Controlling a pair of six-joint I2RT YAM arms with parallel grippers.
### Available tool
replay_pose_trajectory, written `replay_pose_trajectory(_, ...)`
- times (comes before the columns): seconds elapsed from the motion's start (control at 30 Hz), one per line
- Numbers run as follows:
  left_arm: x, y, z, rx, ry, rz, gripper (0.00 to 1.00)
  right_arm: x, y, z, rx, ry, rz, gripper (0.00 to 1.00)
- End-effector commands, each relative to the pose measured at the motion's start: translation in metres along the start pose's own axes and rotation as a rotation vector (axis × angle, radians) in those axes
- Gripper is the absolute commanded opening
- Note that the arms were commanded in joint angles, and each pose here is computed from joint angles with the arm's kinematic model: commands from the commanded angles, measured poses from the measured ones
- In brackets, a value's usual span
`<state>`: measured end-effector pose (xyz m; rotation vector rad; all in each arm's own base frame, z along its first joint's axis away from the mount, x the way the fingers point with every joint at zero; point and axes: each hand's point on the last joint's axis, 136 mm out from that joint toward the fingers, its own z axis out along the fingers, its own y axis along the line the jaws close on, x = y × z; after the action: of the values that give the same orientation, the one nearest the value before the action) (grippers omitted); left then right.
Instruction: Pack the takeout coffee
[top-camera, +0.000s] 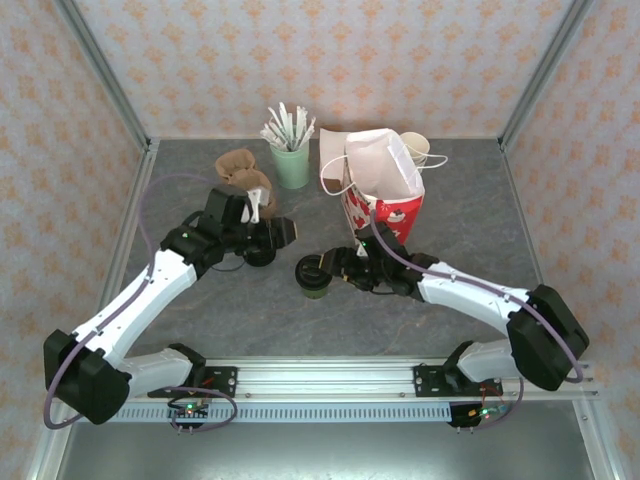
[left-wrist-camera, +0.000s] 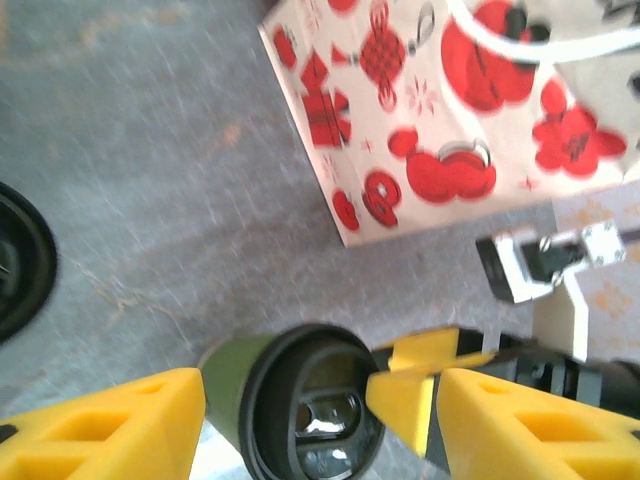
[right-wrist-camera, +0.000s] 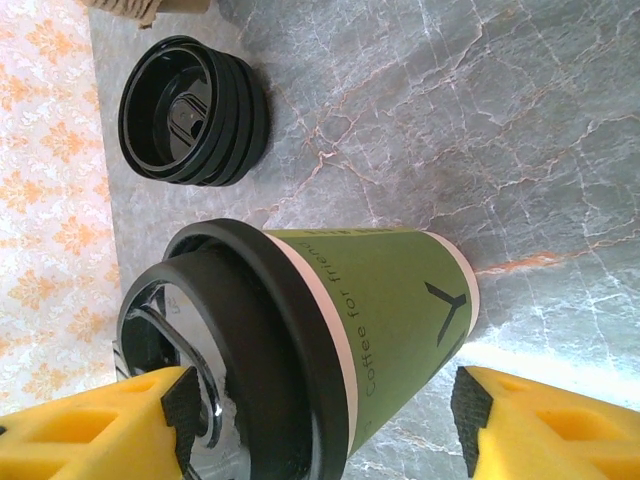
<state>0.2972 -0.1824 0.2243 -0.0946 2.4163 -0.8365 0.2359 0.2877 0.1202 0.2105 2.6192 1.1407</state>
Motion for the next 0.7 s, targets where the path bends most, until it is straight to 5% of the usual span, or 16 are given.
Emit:
replay_pose_trajectory(0.0, -0.027, 0.022, -0.013, -0.130, -0.087, 0.007, 0.63, -0.005, 0.020, 0.003, -0.052, 0.001, -0.029, 0.68)
replay_pose_trajectory(0.37, -0.097, 0.085, -0.025, -0.359, -0.263, -0.147, 0.63, -0.001, 0.026, 0.013, -0.072, 0.024, -0.026, 0.65)
replay_pose_trajectory(0.67, -0.151, 0.143, -0.015, -0.410, -0.363, -0.339, 0.50, -0.001, 0.022, 0.009, -0.053, 0.009, -0.030, 0.66)
